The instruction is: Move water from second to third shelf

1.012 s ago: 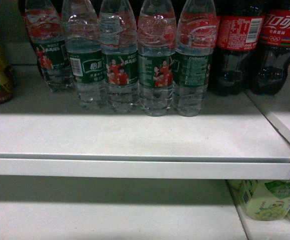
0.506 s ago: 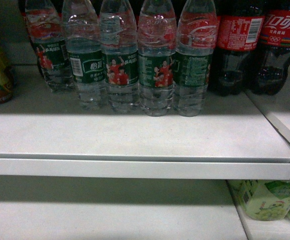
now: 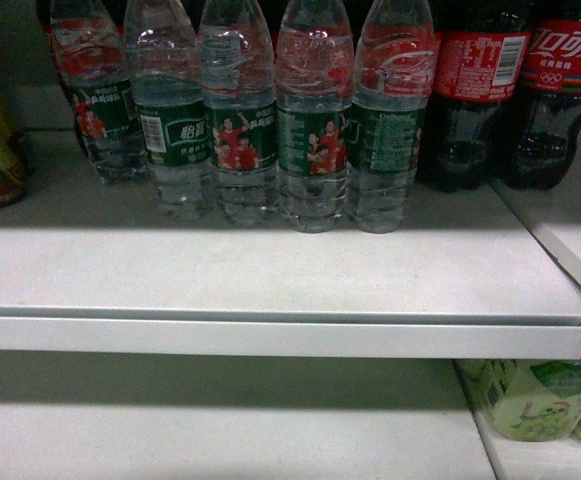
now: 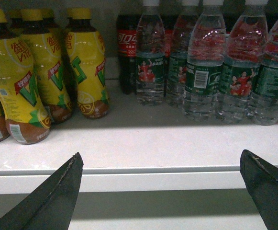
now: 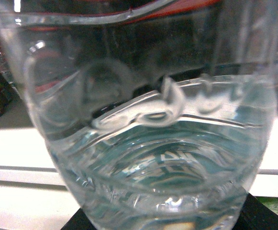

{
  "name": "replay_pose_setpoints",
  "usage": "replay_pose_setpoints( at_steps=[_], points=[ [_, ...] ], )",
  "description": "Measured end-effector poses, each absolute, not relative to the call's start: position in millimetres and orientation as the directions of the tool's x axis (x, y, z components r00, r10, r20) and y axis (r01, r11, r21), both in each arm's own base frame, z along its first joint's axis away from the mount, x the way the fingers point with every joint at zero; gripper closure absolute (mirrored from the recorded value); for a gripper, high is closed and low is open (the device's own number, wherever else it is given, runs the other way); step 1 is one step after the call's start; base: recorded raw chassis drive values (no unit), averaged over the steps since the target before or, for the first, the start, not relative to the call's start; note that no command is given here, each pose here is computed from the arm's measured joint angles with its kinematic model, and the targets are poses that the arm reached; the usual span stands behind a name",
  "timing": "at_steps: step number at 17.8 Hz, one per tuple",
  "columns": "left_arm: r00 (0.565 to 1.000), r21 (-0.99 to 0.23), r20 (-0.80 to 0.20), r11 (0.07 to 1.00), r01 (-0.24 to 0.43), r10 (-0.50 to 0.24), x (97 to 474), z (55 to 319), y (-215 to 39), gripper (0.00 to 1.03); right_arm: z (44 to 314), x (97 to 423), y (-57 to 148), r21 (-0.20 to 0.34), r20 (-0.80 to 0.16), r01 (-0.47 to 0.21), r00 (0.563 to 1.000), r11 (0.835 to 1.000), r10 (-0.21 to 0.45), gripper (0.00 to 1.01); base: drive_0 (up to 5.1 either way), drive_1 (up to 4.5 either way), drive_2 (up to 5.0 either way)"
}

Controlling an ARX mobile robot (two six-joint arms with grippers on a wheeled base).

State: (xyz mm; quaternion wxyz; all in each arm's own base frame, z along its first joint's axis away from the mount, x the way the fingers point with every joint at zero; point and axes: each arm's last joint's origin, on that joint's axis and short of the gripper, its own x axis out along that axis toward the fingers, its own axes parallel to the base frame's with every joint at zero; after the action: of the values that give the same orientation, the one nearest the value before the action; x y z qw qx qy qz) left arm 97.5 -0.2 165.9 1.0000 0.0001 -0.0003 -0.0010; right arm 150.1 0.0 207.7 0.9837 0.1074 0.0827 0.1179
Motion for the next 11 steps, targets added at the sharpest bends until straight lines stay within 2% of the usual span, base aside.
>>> replay_pose_setpoints(
  at_steps=[11],
  points=[
    [1.0, 0.0, 0.001, 1.0, 0.002, -0.002, 97.5, 165.9, -0.2, 0.05, 208.8, 149.6, 0.0, 0.228, -0.129, -0.215, 0.96, 0.949, 0.249, 0.59, 0.0, 0.0, 0.0]
  ],
)
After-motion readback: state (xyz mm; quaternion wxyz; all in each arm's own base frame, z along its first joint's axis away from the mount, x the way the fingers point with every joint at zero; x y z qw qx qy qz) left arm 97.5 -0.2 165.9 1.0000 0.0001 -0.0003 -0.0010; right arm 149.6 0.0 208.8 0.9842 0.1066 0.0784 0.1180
